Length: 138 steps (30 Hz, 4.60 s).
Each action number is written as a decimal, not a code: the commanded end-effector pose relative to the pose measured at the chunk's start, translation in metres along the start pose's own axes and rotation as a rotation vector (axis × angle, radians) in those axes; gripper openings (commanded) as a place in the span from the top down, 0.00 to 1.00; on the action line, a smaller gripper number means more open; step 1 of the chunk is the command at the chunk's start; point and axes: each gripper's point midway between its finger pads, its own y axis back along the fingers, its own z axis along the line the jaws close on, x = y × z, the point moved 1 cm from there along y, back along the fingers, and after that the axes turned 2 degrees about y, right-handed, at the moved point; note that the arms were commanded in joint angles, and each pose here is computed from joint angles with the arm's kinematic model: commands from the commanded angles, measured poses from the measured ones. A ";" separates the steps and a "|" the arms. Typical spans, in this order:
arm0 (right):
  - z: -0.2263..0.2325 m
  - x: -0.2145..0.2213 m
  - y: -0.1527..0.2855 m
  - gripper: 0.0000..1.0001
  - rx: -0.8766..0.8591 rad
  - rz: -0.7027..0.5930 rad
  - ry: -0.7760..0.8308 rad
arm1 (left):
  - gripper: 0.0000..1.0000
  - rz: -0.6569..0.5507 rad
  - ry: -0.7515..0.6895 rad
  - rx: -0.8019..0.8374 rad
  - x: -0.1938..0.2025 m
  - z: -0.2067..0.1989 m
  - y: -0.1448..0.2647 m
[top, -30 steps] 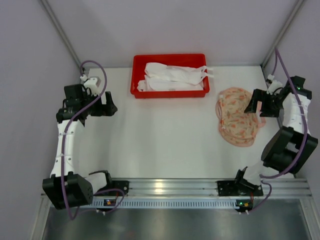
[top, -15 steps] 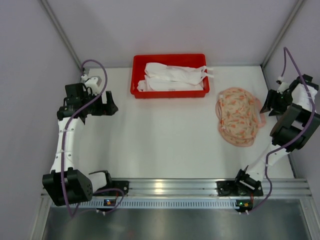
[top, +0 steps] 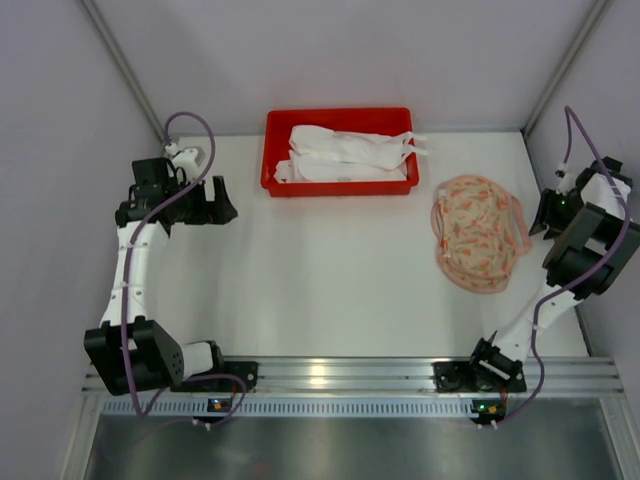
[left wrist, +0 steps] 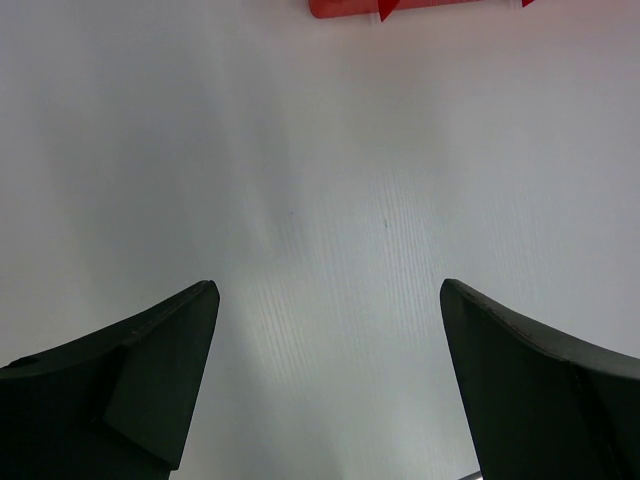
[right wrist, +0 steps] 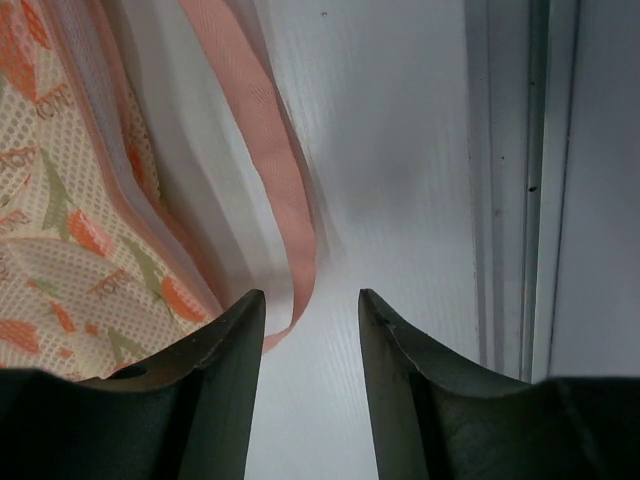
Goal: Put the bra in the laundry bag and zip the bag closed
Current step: Open the laundry bag at the center of the board, then adjust the laundry bag at the center of the board.
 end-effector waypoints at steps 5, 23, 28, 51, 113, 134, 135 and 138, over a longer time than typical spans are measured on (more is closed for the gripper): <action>0.013 -0.008 -0.026 0.61 0.083 0.003 0.065 | 0.02 -0.056 -0.028 0.036 -0.032 -0.008 0.006; -0.012 0.025 -0.050 0.58 0.299 0.106 0.123 | 0.01 -0.049 -0.009 0.070 -0.043 -0.010 -0.001; -0.011 0.023 -0.046 0.55 0.298 0.083 0.113 | 0.01 -0.048 -0.012 0.081 -0.040 -0.012 0.000; 0.010 0.029 -0.073 1.00 0.125 0.136 0.134 | 0.01 -0.045 0.011 0.100 -0.046 -0.014 -0.004; 0.592 0.148 0.142 0.72 -0.955 -0.282 0.705 | 0.02 -0.013 0.104 0.127 -0.016 -0.026 0.002; 0.207 0.078 0.059 0.46 -0.216 -0.107 0.344 | 0.23 0.323 -0.286 0.430 0.078 -0.151 -0.086; 0.191 0.081 0.047 0.49 -0.167 -0.060 0.322 | 0.24 0.335 -0.295 0.434 0.082 -0.157 -0.091; 0.168 0.091 0.023 0.52 -0.101 0.046 0.327 | 0.27 0.385 -0.340 0.465 0.100 -0.182 -0.108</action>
